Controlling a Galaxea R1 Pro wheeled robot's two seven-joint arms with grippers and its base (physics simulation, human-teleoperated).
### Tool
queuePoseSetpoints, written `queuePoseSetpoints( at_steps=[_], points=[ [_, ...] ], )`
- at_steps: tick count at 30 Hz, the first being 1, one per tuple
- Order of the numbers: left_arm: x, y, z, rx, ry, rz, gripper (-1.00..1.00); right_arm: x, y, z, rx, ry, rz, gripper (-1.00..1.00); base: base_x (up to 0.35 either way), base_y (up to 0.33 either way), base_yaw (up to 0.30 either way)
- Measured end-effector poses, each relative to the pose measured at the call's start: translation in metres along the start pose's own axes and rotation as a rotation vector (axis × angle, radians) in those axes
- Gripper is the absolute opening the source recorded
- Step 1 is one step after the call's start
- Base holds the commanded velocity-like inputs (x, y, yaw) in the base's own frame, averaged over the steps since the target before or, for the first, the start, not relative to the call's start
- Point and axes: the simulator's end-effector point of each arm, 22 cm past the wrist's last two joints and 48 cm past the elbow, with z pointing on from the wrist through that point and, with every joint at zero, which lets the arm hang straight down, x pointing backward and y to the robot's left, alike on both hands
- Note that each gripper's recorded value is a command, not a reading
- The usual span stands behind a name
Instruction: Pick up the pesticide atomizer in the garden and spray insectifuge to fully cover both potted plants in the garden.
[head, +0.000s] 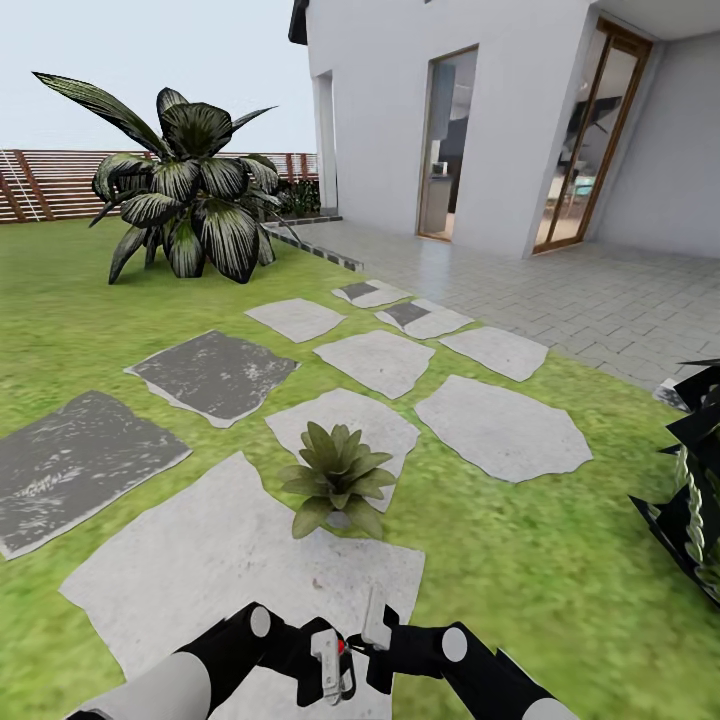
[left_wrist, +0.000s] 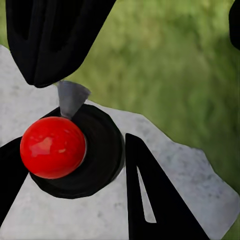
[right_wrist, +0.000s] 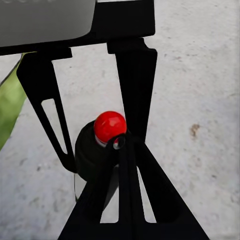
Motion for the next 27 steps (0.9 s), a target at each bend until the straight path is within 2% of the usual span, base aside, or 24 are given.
queuePoseSetpoints(
  at_steps=[11, 16, 25, 27],
  points=[
    [0.002, -0.001, 0.0, 0.002, 0.002, -0.004, -1.0, 0.0, 0.0, 0.0, 0.0, 0.0, 0.0, -1.0, 0.0, 0.0, 0.0],
    [0.015, -0.001, -0.005, 0.0, 0.02, -0.01, -1.0, 0.0, 0.0, 0.0, -0.001, 0.001, 0.0, -1.0, 0.0, 0.0, 0.0],
    [0.096, 0.013, -0.049, -0.043, 0.133, -0.057, -1.0, 0.004, 0.001, -0.001, -0.002, 0.007, 0.003, -1.0, 0.0, 0.0, 0.0],
    [0.119, 0.017, -0.065, -0.058, 0.167, -0.068, -1.0, 0.005, 0.001, -0.001, -0.002, 0.009, 0.003, -1.0, 0.0, 0.0, 0.0]
  ],
)
